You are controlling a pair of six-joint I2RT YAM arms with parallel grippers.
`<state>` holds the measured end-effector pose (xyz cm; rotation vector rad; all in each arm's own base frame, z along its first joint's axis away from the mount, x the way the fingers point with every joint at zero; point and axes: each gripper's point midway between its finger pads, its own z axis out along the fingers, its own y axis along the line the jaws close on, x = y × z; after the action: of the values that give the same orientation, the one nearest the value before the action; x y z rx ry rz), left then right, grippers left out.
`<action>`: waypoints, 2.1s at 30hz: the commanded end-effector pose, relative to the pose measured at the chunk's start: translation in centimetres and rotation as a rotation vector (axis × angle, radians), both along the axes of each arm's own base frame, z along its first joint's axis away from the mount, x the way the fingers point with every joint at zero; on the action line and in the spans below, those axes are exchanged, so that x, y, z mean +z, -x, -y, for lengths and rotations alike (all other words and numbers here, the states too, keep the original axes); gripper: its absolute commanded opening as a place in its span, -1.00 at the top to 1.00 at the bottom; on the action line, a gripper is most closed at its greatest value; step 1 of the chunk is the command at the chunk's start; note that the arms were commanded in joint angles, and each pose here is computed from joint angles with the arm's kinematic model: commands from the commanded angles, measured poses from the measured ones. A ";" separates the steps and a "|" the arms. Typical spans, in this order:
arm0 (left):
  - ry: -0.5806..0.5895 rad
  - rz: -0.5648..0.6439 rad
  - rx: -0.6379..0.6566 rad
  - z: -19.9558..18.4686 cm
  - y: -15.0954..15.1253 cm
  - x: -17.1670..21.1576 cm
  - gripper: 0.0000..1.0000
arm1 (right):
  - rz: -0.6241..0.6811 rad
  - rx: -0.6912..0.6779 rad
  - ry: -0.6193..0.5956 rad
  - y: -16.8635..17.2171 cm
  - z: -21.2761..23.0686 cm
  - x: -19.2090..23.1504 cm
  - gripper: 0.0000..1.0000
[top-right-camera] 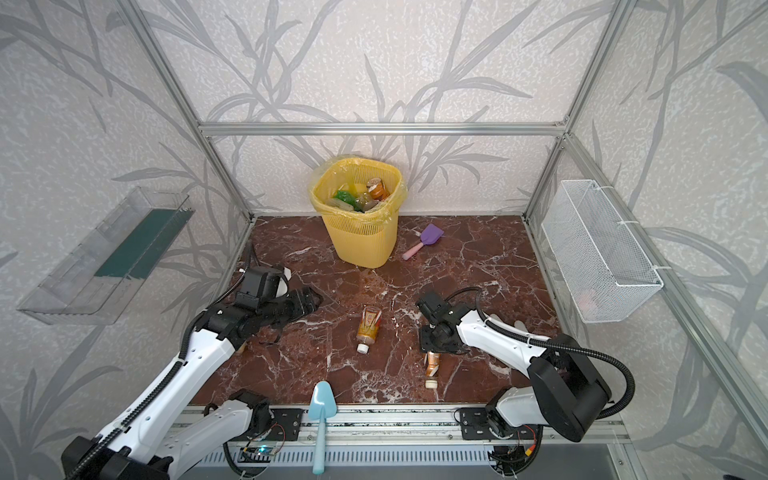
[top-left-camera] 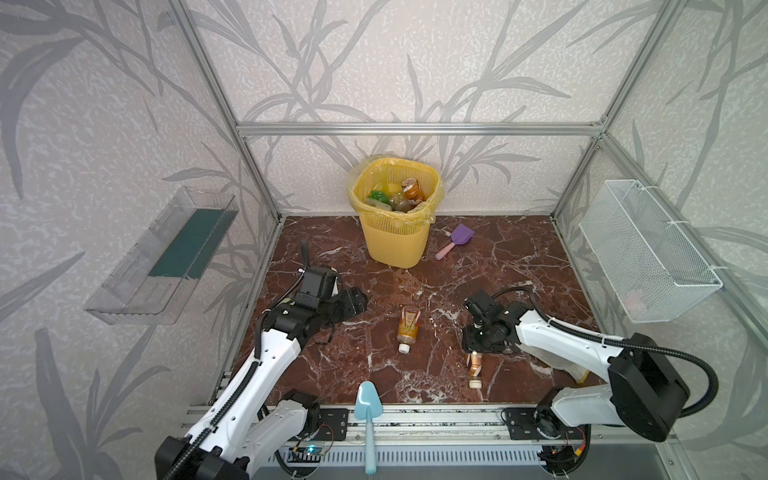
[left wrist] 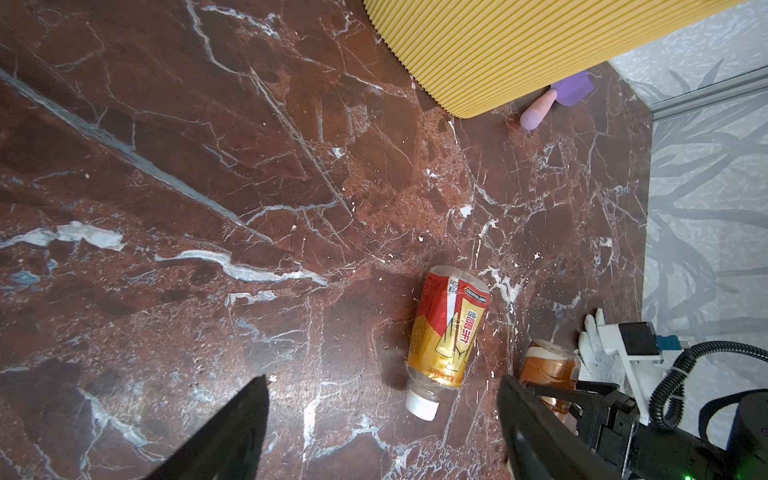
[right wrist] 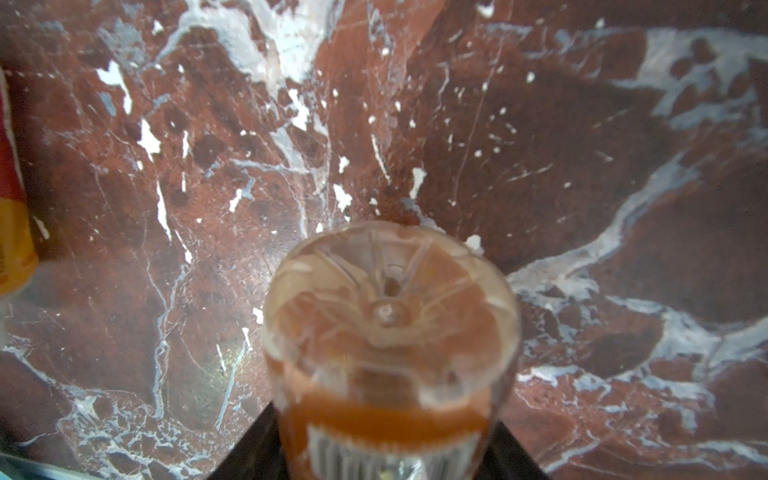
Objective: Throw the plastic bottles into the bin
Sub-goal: 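Swing the right gripper over the yellow bin and drop the brown bottle, then return the right gripper to the floor while the left gripper moves toward the red-gold bottle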
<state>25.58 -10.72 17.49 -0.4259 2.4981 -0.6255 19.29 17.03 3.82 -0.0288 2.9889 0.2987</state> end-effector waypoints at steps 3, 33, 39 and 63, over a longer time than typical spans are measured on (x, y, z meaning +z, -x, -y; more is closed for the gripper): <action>-0.007 -0.007 -0.002 -0.1 0.0 -0.5 -0.72 | 0.025 -0.014 -0.039 -0.4 -0.6 1.0 -0.16; -0.017 0.101 0.061 -1.6 0.4 4.3 -0.73 | 0.888 -0.110 -0.458 -22.5 -7.2 39.0 -0.93; 0.016 0.069 0.053 -1.0 0.7 2.3 -0.72 | 0.760 -0.177 -0.387 -16.3 -2.6 29.6 -0.87; -0.035 -0.046 -0.197 8.9 2.1 -3.9 -0.68 | 0.363 -0.296 -0.366 -5.5 1.2 9.0 -0.69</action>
<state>22.61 -19.05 13.79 -0.1721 2.6378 -0.6932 24.75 15.53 12.54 0.3344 2.5133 0.6697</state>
